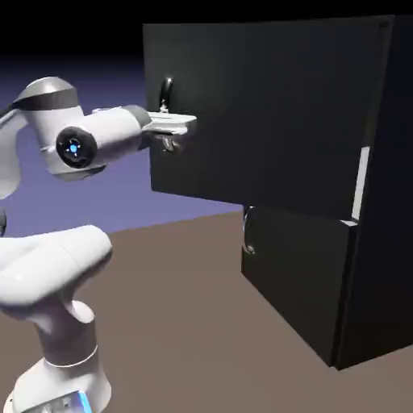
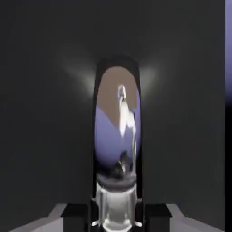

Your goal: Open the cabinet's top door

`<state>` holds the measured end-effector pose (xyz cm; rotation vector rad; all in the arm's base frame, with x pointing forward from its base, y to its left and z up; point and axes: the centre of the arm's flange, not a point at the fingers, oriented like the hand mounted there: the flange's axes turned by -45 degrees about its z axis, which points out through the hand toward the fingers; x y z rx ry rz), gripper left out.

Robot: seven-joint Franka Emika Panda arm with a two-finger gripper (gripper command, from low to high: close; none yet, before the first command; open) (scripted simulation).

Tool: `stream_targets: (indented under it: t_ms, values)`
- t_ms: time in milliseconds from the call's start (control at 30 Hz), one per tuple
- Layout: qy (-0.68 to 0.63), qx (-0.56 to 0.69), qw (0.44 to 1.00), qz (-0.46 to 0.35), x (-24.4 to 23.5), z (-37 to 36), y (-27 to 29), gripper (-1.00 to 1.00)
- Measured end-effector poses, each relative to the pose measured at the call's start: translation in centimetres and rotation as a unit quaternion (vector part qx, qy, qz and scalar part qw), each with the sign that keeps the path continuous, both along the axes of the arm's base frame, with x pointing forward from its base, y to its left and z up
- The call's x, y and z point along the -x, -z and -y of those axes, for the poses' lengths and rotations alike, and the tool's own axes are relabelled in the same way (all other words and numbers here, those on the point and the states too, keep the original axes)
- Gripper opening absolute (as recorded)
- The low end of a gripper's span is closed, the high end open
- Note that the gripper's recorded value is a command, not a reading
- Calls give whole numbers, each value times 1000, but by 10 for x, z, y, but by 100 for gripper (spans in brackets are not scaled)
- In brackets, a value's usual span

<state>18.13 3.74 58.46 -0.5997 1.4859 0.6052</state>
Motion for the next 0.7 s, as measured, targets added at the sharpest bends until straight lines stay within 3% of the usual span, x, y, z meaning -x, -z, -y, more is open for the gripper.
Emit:
stream_targets:
  t_ms: [700]
  values:
    - [-184,1,983,1,42,153,0,-100]
